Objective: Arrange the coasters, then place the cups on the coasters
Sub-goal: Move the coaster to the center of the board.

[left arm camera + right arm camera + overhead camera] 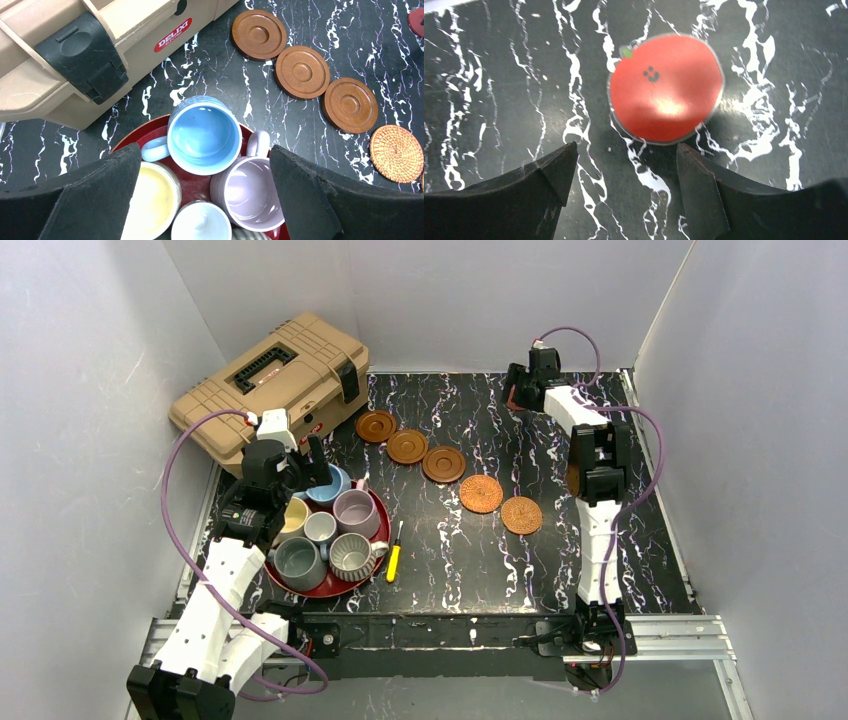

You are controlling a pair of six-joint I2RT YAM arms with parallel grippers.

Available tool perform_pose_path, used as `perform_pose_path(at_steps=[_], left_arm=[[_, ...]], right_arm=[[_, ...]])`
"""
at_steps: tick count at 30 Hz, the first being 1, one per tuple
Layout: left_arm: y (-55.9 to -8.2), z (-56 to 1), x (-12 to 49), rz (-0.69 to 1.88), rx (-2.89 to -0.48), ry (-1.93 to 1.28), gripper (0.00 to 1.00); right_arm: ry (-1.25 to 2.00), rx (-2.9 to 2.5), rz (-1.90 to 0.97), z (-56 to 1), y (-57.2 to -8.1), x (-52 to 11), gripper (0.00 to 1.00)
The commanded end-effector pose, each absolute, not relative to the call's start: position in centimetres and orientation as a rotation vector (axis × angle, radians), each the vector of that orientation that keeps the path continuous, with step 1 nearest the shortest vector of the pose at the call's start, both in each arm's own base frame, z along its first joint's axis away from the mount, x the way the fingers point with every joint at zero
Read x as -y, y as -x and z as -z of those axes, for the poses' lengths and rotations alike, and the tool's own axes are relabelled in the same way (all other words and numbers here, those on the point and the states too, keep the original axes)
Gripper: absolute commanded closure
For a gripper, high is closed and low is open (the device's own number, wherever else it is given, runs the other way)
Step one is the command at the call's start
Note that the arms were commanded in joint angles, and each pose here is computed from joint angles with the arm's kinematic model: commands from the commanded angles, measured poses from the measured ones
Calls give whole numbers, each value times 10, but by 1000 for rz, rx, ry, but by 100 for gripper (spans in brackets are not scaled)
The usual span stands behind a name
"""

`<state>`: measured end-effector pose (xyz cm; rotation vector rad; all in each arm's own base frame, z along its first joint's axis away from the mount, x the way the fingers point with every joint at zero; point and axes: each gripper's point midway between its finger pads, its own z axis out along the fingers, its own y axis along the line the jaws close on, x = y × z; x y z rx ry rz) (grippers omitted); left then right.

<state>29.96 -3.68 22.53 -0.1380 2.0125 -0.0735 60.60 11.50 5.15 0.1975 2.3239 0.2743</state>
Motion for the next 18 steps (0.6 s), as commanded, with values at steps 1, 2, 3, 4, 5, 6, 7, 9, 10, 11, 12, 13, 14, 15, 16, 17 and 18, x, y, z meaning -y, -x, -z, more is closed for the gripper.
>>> perform_pose_path(at_steps=[1,2,3,4,5,6,7,9,10,11,12,13,14,15,16,17,18], left_arm=[[-301,-236,35,68,-1997,143,1],[-301,-236,34,67,-1996,143,1],[-301,-236,34,66,-1996,144,1],[-301,-235,34,66,-1997,144,1],[-301,-235,34,66,-1998,144,1],[-301,-235,34,66,-1998,144,1],[-302,-235,35,68,-1997,144,1],[-301,-235,35,69,-1998,142,1],[-301,-235,35,69,-1999,142,1],[-301,-235,35,68,-1997,143,1],[-301,-236,35,69,-1997,143,1],[-301,-236,35,68,-1995,143,1],[-301,-236,35,69,-1995,144,1],[-301,-237,35,69,-1993,143,1],[-301,-237,35,70,-1992,144,1],[-300,-237,35,71,-1992,144,1],[-300,-237,35,73,-1992,144,1]], right_arm=[[-172,-2216,-391,-69,-635,-133,18],[-172,-2211,-396,-67,-637,-133,18],[-174,-2205,-401,-66,-640,-134,18],[-176,-2201,-407,-63,-642,-134,17],[-178,-2197,-413,-61,-644,-134,16],[-182,-2194,-418,-58,-647,-135,16],[-190,-2195,-421,-54,-649,-134,15],[-205,-2205,-430,-45,-650,-132,14],[-215,-2210,-431,-42,-650,-130,14],[-226,-2222,-431,-38,-649,-129,14],[-238,-2235,-433,-36,-646,-128,14],[-247,-2249,-429,-33,-642,-127,14],[-258,-2275,-422,-25,-635,-126,14],[-269,-2292,-415,-22,-629,-125,14],[-279,-2312,-400,-18,-622,-122,14],[-291,-2335,-378,-12,-615,-118,14],[-301,-2358,-359,-8,-608,-115,14]])
